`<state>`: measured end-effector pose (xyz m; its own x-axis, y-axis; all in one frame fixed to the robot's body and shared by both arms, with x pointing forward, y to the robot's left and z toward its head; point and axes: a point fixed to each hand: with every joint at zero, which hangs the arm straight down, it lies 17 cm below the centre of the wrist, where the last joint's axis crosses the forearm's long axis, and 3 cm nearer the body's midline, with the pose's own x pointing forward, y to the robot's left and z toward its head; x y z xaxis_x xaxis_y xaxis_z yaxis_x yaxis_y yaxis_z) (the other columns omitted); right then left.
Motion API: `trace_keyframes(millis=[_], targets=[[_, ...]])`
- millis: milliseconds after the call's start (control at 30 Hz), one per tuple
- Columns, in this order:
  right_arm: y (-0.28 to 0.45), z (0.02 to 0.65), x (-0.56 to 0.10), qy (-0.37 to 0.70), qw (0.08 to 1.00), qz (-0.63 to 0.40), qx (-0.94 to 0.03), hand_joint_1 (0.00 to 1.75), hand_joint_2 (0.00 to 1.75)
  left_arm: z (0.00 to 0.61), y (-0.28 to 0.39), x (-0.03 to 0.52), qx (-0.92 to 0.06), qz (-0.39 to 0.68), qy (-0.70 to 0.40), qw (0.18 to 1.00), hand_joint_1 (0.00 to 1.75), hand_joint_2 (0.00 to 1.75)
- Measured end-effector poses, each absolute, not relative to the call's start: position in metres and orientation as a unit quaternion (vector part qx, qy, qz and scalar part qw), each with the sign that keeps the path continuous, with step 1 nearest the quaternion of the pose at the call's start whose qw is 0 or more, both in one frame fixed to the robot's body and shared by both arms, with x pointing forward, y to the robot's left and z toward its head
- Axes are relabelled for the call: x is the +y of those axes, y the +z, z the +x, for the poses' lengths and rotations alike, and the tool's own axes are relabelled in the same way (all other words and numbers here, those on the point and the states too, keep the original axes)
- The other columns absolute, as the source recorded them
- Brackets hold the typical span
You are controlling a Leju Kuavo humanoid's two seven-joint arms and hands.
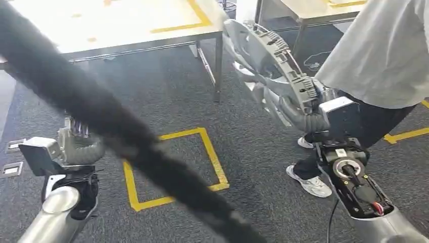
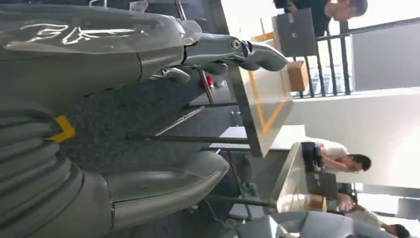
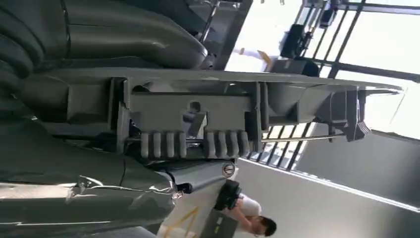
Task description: Take the parts from the cabinet and place them on the table.
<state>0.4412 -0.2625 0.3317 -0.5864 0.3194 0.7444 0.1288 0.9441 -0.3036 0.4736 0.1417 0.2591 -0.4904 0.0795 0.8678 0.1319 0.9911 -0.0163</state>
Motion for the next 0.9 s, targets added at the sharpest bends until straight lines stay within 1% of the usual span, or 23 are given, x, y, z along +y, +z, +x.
trace_keyframes(millis=[900], targets=[[0.3299,0.4404,-0.2640,0.102,0.440,-0.120,-0.884,1.75,1.75,0.4729,0.2591,0.1405,-0.862,-0.064,-0.024,0.502,0.00,1.75]])
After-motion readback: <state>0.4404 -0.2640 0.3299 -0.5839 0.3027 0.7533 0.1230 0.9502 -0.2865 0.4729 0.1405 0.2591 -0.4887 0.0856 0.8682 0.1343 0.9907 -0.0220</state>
